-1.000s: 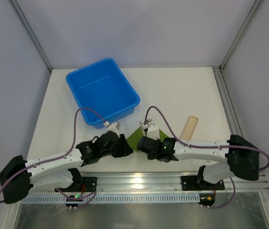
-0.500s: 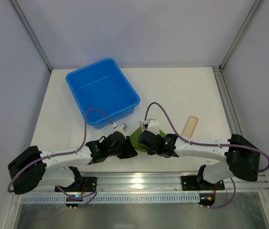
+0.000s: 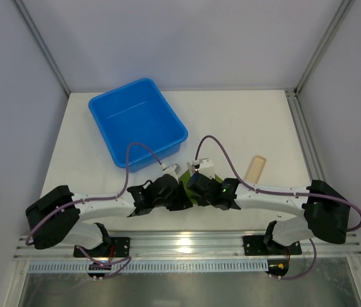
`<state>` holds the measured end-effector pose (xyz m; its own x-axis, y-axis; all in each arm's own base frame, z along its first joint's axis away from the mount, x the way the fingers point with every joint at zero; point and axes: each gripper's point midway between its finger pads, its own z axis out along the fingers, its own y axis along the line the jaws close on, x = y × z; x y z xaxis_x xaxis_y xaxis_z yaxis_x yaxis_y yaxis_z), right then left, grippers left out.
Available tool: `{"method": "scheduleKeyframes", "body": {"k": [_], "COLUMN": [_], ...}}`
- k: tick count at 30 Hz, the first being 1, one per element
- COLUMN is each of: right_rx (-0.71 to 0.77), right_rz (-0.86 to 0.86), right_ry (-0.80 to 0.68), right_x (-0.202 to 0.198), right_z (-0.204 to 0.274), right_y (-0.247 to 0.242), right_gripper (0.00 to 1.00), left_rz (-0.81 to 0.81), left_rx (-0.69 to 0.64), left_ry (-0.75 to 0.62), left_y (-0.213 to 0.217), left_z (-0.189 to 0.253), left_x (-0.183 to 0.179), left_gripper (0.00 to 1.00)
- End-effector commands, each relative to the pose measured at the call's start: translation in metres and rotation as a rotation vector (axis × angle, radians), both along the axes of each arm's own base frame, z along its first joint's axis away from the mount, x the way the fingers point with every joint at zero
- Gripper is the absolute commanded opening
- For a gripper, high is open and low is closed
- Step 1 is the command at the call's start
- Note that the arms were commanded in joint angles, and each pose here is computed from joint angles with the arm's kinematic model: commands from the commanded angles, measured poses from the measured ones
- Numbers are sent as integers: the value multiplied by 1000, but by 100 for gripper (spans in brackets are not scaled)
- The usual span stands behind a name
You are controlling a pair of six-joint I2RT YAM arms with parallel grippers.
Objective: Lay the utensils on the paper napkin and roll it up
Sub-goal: Roll the napkin at the center of the board.
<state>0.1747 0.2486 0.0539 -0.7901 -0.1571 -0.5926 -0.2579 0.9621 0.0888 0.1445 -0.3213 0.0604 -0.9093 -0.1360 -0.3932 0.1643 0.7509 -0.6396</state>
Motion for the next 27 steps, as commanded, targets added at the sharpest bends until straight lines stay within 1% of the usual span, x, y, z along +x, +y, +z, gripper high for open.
{"method": "scheduleKeyframes", "body": {"k": [1, 5, 16, 19, 27], "right_rx": [43, 29, 58, 47, 74], "right_rz": [-21, -36, -60, -68, -82], "right_ry": [-45, -51, -83, -77, -56], "right_x": [7, 8, 5, 0, -17], "right_z": [12, 12, 32, 31, 31], "right_y": [2, -3, -19, -28, -53], "right_gripper": [29, 29, 31, 34, 34], "left_rz": [-5, -3, -9, -13, -10], "left_rx": [-64, -63, -44, -33, -19], "left_ry": [-19, -14, -17, -22, -35], "left_y": [-21, -29, -40, -43, -46], "left_z": [14, 11, 8, 8, 8], "left_x": [7, 10, 18, 21, 25], "left_gripper": [19, 19, 18, 18, 18]}}
